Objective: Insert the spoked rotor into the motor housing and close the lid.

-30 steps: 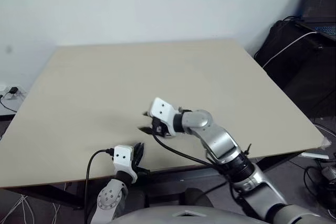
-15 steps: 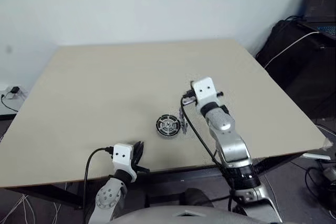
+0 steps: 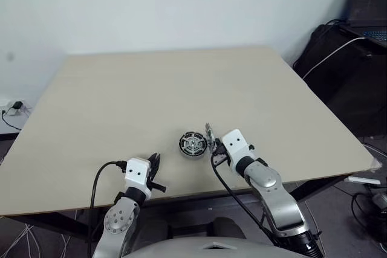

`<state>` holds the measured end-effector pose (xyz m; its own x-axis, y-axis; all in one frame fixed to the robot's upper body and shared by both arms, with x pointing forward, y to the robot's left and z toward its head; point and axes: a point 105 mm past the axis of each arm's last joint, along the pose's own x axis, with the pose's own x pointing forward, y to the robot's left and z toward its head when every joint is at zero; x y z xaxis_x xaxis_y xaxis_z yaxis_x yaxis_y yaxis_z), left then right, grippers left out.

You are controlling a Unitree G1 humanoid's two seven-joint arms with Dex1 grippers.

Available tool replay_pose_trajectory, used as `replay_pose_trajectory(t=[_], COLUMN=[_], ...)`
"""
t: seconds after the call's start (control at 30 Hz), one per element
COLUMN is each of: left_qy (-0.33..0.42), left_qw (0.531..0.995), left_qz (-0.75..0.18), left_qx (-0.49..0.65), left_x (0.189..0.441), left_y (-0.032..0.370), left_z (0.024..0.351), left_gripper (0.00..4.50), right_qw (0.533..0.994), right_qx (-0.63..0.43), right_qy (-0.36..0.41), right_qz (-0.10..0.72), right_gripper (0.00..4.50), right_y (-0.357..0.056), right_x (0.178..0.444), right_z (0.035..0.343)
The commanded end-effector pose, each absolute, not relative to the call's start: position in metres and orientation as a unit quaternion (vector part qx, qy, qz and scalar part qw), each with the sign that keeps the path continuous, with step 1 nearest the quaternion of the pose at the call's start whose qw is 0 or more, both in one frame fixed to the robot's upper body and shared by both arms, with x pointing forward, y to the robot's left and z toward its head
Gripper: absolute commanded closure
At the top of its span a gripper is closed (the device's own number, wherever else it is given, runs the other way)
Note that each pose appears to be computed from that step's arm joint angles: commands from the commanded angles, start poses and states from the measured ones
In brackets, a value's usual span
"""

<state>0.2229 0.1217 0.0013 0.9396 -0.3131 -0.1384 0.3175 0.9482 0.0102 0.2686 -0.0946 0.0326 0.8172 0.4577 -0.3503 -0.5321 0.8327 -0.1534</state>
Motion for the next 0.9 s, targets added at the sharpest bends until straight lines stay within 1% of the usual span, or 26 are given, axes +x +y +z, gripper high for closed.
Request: replay_pose_trajectory(t=[0.03,0.27,0.47,0.7,0.9], left_qy=[0.046,0.056,0.066,0.074,0.076], left_qw=[0.986,0.986,0.985,0.985,0.984], left_qz=[-0.159,-0.159,-0.157,-0.158,-0.16], left_qx=[0.026,0.021,0.018,0.013,0.013], left_x=[0.226,0.223,0.222,0.22,0.22], left_y=[0.124,0.124,0.125,0.125,0.125], left_z=[0.009,0.004,0.001,-0.001,0.0], left_gripper=[4.08,4.08,4.08,4.08,4.08], right_qw=[0.947,0.942,0.933,0.915,0.912], right_qx=[-0.112,-0.108,-0.103,-0.09,-0.102], right_qy=[0.116,0.111,0.113,0.129,0.159], right_qz=[0.277,0.299,0.327,0.371,0.365], right_gripper=[4.48,4.48,4.48,4.48,4.48], right_y=[-0.089,-0.077,-0.059,-0.04,-0.041], right_x=[0.271,0.278,0.285,0.286,0.295], right_z=[0.048,0.045,0.036,0.021,0.004])
